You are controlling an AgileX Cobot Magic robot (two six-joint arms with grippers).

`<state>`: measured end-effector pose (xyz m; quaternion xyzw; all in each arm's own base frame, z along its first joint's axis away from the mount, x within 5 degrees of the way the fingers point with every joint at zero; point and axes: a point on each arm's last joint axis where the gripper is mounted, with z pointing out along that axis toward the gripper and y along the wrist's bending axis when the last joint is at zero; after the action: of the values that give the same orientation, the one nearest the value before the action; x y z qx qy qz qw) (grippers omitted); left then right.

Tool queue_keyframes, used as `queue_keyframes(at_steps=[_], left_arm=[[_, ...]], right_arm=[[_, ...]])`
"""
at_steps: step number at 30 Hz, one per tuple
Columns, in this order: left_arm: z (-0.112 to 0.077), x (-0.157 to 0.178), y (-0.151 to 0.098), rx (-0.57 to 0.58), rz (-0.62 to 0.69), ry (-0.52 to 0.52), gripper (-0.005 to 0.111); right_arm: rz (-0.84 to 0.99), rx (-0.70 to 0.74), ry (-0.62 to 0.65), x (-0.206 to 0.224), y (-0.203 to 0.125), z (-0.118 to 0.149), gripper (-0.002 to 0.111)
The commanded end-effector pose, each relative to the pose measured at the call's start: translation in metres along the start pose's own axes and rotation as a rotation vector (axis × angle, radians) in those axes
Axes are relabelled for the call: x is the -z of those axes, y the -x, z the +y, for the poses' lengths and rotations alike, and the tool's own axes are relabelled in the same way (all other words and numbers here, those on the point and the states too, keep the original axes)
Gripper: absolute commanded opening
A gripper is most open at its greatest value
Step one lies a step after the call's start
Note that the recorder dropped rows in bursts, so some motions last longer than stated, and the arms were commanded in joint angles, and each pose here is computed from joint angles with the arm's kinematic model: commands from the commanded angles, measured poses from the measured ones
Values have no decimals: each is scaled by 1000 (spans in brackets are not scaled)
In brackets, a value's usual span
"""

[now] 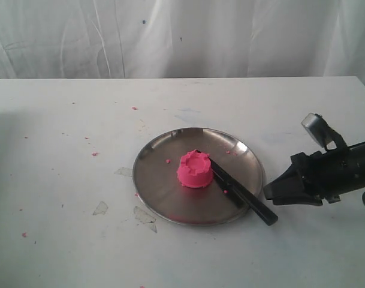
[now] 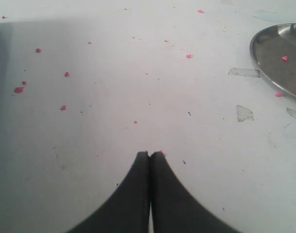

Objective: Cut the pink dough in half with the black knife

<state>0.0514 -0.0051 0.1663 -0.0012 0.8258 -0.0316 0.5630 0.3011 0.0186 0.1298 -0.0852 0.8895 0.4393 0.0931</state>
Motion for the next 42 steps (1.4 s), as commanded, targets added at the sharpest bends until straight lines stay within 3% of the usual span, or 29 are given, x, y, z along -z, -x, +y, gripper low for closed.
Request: queue_keyframes(at_steps=[1, 42], left_arm=[[0, 0, -1, 7, -1, -4, 0], [0, 0, -1, 5, -1, -4, 0]], right_arm=[[11, -29, 2, -5, -1, -5, 35], [109, -17, -38, -18, -7, 0, 35]])
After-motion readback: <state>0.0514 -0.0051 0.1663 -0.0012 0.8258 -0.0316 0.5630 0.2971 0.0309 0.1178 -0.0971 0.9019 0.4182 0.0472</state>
